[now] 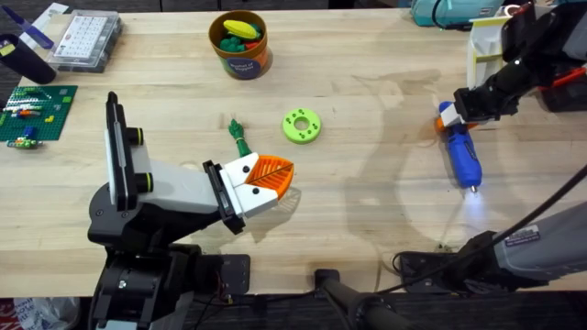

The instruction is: Pick up the gripper from the table and insert it into the empty holder that is missing its gripper. Then pick up a screw, insert it into the mounting hole, and use the screwdriver to tighten it. Finally, clean up the table by picking up the vegetable and placing it into the bucket.

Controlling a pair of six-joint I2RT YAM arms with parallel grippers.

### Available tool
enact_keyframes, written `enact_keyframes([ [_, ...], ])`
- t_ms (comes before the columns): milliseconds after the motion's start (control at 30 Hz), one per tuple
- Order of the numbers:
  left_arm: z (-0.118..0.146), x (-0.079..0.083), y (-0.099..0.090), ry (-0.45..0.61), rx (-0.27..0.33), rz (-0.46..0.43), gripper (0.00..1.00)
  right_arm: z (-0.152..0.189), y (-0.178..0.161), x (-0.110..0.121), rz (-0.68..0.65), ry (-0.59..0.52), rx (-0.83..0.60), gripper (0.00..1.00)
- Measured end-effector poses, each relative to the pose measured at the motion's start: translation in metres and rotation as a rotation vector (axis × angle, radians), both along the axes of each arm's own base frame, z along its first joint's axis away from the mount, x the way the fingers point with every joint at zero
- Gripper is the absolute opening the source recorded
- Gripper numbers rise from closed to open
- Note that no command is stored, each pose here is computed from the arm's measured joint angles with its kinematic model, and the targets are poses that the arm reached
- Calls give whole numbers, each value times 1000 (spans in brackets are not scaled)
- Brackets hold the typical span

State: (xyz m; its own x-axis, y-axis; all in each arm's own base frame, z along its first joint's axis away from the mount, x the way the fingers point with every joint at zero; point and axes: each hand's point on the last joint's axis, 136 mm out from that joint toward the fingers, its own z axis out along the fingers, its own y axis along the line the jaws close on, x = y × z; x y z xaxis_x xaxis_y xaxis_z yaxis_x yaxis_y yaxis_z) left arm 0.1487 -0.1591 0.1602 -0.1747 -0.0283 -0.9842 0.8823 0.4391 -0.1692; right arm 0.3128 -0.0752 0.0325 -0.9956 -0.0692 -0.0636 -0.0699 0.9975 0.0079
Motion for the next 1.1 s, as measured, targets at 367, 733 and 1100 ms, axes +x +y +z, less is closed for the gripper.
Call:
enact_keyframes([
  [367,1,0,0,-2,-2,-2,15,-1,1,-3,-1,13,2,55],
  [733,1,0,0,-2,-2,-2,15,-1,1,-7,-1,28,5,55],
  [1100,1,0,0,-2,-2,-2,15,4,6,-29,-17,123,26,55],
])
